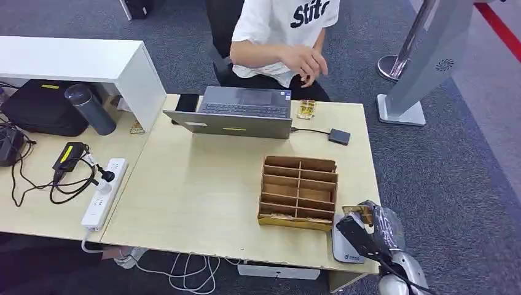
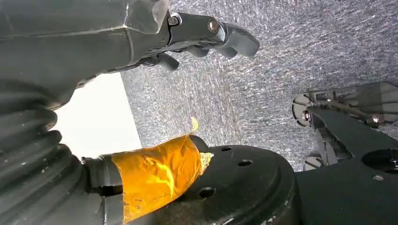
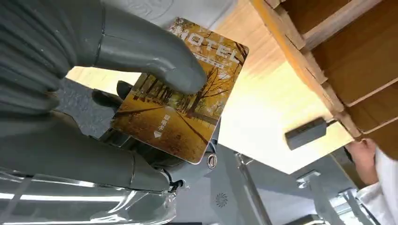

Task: Pass the card to the sensor for recognition and then transmit it.

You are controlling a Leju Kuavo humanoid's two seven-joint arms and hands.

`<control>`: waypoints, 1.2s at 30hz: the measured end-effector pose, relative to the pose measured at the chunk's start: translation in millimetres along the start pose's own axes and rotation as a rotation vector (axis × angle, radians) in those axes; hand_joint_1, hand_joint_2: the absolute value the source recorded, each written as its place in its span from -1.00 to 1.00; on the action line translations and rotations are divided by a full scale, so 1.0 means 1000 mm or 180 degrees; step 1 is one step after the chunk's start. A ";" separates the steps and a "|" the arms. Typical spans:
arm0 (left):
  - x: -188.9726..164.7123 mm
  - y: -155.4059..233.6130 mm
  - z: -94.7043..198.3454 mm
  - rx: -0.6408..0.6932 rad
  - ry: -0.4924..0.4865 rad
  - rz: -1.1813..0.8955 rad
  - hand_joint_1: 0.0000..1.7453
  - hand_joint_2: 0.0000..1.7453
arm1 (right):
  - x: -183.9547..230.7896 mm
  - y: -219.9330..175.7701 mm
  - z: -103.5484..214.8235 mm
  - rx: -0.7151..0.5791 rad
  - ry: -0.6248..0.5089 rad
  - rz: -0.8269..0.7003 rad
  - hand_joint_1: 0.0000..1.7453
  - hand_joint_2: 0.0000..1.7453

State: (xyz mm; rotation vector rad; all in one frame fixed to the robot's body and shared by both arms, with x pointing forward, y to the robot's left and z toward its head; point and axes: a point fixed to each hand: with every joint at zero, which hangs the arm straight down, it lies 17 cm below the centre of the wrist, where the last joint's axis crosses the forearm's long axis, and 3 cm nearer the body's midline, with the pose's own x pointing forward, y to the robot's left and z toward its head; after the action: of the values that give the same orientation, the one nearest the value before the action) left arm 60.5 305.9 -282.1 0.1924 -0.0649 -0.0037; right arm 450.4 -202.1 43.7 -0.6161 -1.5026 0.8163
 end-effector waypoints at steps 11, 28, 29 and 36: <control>0.000 -0.001 0.000 -0.0002 0.0003 0.0001 -1.00 1.00 | 0.030 -0.044 -0.007 -0.0529 -0.0346 0.0186 1.00 1.00; 0.006 0.007 -0.001 0.0063 -0.0113 -0.0560 -1.00 1.00 | 0.257 -0.123 -0.072 -0.0676 -0.1812 0.0382 1.00 1.00; 0.009 0.008 -0.001 0.0071 -0.0137 -0.0611 -1.00 1.00 | 0.275 -0.121 -0.083 -0.0604 -0.1857 0.0399 1.00 1.00; 0.012 0.012 -0.001 0.0099 -0.0189 -0.0753 -1.00 1.00 | 0.321 -0.106 -0.120 -0.0273 -0.1860 0.0462 1.00 1.00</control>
State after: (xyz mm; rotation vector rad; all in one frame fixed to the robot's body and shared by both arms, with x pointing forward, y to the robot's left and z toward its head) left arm 72.5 318.2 -280.4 0.2300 -0.1010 -0.2443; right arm 546.3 1.4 323.1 -0.5814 -2.0467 1.1106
